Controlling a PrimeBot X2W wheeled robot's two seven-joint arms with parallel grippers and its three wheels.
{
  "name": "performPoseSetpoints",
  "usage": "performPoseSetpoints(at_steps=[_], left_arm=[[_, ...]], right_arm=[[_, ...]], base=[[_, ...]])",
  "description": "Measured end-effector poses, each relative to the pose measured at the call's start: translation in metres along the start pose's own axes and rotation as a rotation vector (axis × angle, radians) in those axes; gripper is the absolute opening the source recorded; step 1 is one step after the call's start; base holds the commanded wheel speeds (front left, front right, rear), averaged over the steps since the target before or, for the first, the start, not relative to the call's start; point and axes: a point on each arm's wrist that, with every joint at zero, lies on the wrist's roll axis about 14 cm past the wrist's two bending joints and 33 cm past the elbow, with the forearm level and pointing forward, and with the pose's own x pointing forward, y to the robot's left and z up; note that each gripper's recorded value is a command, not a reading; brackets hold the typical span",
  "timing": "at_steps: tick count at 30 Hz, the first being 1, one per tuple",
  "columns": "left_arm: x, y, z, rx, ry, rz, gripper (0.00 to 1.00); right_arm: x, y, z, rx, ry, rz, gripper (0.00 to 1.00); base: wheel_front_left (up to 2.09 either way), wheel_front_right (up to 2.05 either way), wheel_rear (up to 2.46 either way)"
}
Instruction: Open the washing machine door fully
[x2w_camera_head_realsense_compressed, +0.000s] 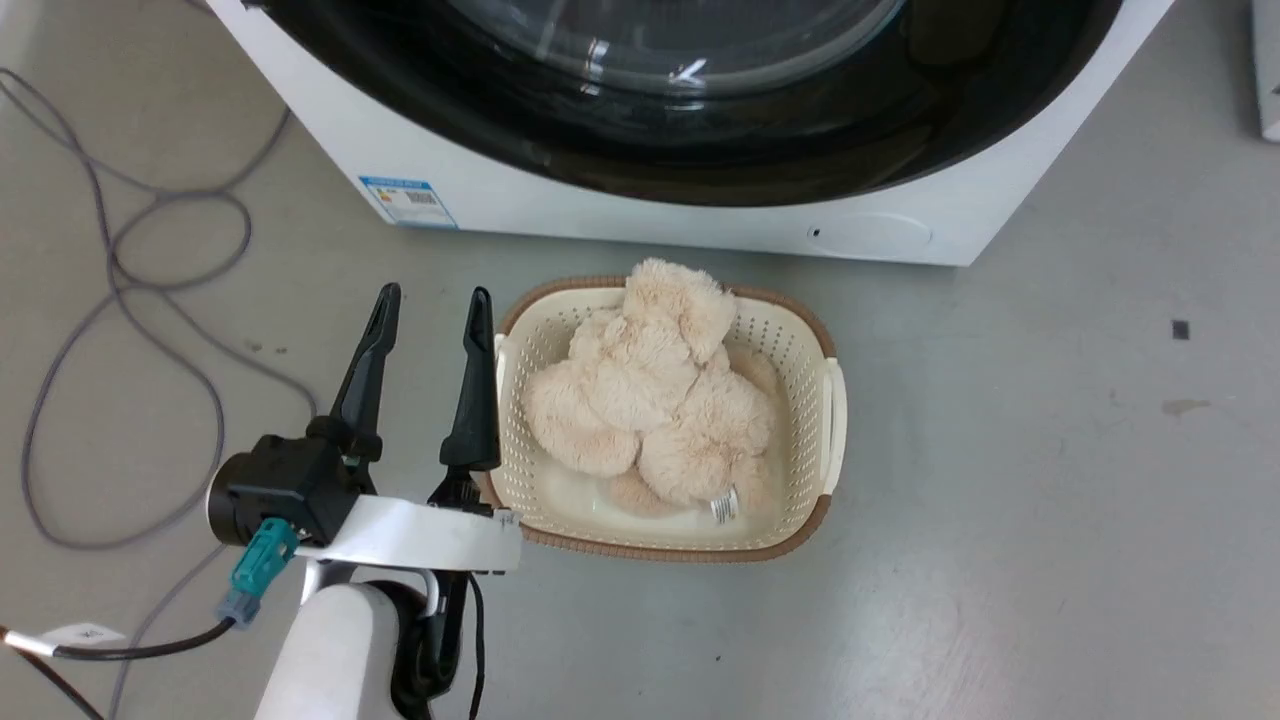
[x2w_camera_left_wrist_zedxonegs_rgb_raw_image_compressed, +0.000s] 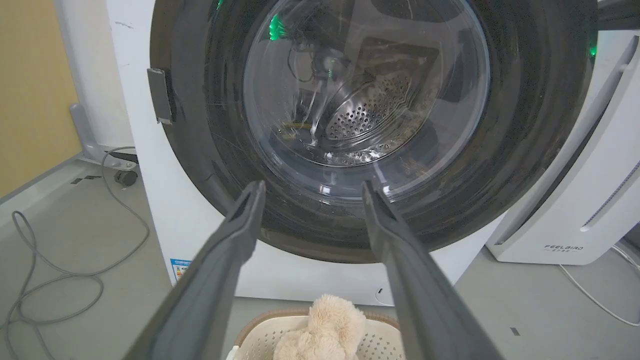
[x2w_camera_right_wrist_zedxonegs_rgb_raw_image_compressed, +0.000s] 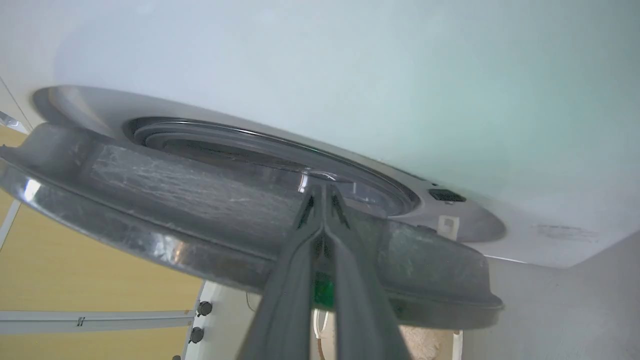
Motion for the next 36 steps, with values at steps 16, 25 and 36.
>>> performPoseSetpoints(at_steps=[16,25,36], left_arm=[[0.002,-0.002,0.003,-0.009,-0.013,-0.003,1.0],[-0.004,-0.006,0.014,0.007,-0.031,-0.014,1.0],[-0.03,-0.006,0.024,0.021,-0.032,-0.013,1.0]], right_arm=[[-0.003,0.012,-0.026,0.001,0.21,0.032,0.0],[-0.017,0.016,-0.06,0.012,0.312,0.058,0.0],[-0.047,0.031,-0.104,0.025,0.386,0.124,0.0]], base=[[0.0,0.0,0.0],[0.0,0.0,0.0],[0.0,0.0,0.0]])
